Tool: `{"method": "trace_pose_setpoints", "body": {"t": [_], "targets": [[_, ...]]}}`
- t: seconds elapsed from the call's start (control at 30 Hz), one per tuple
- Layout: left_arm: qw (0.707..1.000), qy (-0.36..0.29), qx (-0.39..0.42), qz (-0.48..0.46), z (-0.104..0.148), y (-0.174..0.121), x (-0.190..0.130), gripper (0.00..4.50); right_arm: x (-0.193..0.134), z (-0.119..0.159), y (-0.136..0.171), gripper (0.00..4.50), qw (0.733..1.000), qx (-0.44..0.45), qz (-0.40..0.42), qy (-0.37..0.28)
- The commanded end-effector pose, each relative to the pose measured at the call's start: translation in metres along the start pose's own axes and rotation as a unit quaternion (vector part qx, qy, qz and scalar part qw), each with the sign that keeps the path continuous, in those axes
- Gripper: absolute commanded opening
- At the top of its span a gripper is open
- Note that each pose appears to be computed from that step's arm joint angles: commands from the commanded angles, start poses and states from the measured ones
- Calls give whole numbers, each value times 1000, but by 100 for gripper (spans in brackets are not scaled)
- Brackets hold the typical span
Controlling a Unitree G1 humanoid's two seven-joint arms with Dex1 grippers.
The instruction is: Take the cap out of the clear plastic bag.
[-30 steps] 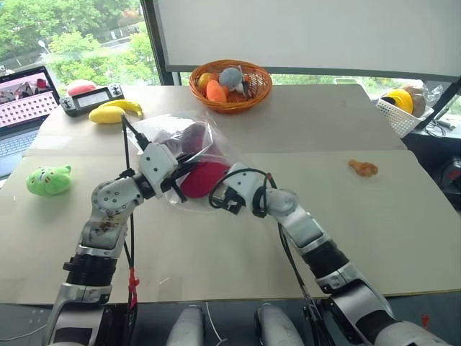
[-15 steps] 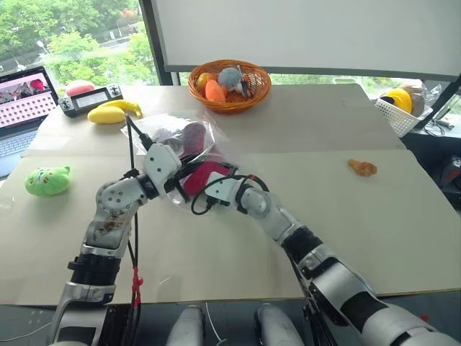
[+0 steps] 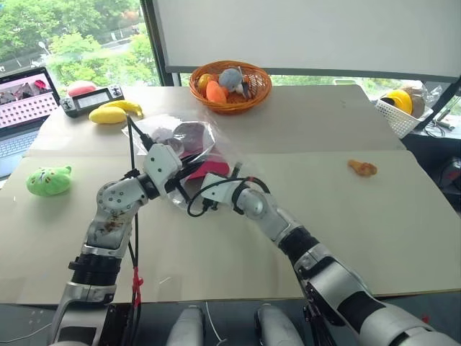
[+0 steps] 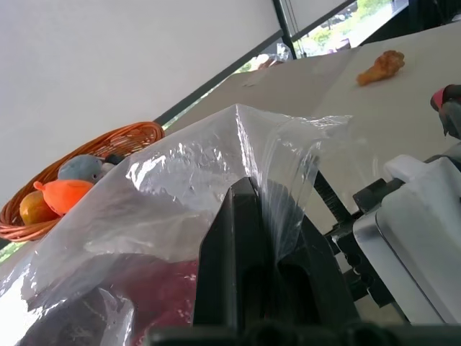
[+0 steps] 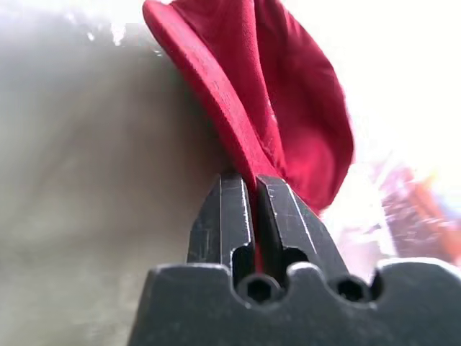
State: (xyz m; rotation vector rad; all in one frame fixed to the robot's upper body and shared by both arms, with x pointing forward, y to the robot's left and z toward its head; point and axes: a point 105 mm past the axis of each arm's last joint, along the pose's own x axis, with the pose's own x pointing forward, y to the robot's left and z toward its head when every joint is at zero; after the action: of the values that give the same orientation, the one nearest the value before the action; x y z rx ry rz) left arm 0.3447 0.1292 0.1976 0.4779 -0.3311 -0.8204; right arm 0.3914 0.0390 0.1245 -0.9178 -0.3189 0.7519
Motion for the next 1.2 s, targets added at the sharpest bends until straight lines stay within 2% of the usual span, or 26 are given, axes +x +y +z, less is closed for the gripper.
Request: {"method": "trace_pose_setpoints", "body": {"t": [0.03, 0.17, 0.23, 0.4, 0.57, 0.77, 0.9, 1.0, 1.2], "targets": [[1000, -10, 23, -7, 6, -4, 2, 0, -3, 6, -1, 5, 1000, -1, -9, -16], [998, 25, 51, -19, -8, -8, 0, 0, -15, 11, -3, 5, 999, 24, -19, -40], [995, 73, 67, -22, -27, -10, -3, 0, -30, 9, -1, 5, 998, 37, -19, -48], [988, 120, 92, -23, -48, -12, -7, 0, -49, 0, 1, 5, 998, 51, -27, -31], [989, 120, 84, -20, -50, -13, -3, 0, -63, 10, 9, 5, 994, 89, -7, -55], [989, 120, 81, -21, -51, -13, -1, 0, -71, 12, 8, 5, 995, 85, 3, -54], [989, 120, 81, -20, -51, -13, -1, 0, -84, 29, -6, 5, 988, 131, -17, -84], [989, 120, 82, -19, -51, -12, -3, 0, -98, 30, -11, 5, 985, 149, -4, -82], [989, 123, 82, -21, -52, -13, -3, 0, -143, 52, -46, 5, 964, 233, 12, -124]]}}
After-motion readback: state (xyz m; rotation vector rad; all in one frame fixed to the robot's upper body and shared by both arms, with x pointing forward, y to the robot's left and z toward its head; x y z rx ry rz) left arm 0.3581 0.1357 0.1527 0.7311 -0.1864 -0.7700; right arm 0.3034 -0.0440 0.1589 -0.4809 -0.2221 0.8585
